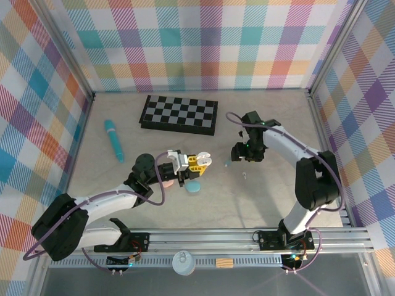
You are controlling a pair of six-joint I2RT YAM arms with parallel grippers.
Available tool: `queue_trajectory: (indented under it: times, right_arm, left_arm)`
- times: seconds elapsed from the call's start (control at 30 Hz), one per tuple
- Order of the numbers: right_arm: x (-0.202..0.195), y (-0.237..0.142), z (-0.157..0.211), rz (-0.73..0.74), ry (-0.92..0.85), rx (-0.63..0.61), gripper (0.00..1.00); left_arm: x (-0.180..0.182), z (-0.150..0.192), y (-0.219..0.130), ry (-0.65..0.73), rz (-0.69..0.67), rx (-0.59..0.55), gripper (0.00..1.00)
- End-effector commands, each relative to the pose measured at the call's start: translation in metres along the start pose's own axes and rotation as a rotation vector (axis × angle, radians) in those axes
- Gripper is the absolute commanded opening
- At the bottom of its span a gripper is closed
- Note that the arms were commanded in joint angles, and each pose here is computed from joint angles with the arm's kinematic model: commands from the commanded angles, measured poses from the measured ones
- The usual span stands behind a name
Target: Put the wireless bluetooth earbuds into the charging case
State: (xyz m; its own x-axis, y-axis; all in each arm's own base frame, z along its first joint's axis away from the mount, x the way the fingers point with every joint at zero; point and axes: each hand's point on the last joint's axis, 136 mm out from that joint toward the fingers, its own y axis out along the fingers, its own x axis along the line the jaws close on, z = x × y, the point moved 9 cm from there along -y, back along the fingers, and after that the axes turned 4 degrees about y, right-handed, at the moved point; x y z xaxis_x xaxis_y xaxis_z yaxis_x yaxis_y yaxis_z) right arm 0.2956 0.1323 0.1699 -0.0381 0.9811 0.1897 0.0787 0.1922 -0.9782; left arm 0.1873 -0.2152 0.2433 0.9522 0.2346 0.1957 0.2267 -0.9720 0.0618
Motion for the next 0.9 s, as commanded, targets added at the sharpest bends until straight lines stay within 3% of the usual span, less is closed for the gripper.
queue_trajectory:
  times: [0.0,0.23,0.87]
  right_arm:
    - [-0.003,0.005,0.010,0.132,-0.036,0.164,0.62]
    - [0.007,0.029,0.005,0.248,-0.063,0.322,0.57]
    - [0.011,0.061,-0.011,0.245,-0.240,0.463,0.50]
  left_arm:
    - [-0.001,0.002,-0.006,0.035,-0.008,0.004,0.01]
    - [-0.003,0.008,-0.007,0.041,-0.011,0.019,0.01]
    - [-0.002,0.010,-0.006,0.025,0.002,0.061,0.01]
